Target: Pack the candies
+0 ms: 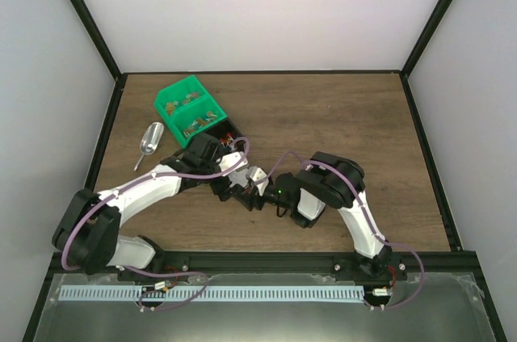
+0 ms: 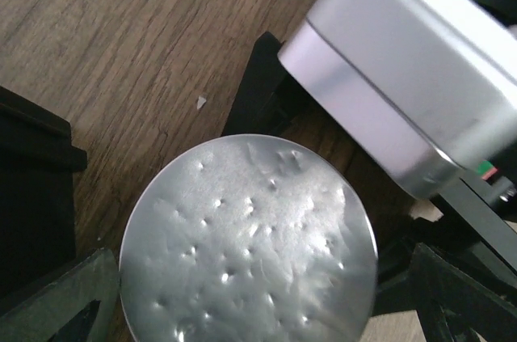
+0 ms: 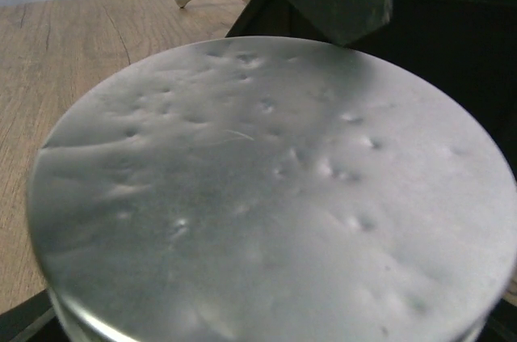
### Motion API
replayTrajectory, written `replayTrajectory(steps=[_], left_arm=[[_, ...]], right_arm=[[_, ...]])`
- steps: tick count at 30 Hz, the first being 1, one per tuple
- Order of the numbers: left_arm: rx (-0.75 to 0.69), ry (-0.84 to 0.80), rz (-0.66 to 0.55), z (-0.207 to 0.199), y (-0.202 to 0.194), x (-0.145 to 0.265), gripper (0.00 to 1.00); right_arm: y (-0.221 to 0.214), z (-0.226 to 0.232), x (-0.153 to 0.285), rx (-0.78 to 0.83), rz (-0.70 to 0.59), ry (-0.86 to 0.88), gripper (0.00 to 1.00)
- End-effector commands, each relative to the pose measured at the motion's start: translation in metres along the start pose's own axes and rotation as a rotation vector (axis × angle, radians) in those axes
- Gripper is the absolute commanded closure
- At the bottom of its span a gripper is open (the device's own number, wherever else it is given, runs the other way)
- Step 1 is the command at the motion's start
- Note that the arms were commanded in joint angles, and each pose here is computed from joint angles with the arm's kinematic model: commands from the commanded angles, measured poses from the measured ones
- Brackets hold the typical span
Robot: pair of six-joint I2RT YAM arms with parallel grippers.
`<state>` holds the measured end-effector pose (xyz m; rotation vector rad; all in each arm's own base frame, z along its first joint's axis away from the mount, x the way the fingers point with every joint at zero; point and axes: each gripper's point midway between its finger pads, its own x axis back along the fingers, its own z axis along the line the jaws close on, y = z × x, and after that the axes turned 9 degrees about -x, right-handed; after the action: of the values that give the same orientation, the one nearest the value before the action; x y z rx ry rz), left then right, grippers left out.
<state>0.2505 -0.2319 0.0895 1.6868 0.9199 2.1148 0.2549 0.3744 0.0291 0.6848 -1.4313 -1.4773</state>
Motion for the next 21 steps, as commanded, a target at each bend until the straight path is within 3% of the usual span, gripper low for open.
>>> replayTrajectory(steps=[1, 4, 12, 21], left_arm=[[0.018, 0.077, 0.001, 0.014, 0.005, -0.007, 0.0], [0.014, 0.089, 0.014, 0.015, 0.002, -0.01, 0.0], [-0.069, 0.015, 0.055, 0.002, -0.01, -0.016, 0.13], [-0.203, -0.206, 0.105, -0.017, -0.036, -0.015, 0.18]], right_arm=[[-0.068, -0.009, 0.008, -0.101, 0.223, -0.062, 0.24], [-0.068, -0.009, 0.008, -0.104, 0.224, -0.059, 0.24], [-0.068, 0.004, 0.01, -0.102, 0.232, 0.012, 0.25], [-0.065, 0.022, 0.017, -0.084, 0.229, 0.111, 0.26]])
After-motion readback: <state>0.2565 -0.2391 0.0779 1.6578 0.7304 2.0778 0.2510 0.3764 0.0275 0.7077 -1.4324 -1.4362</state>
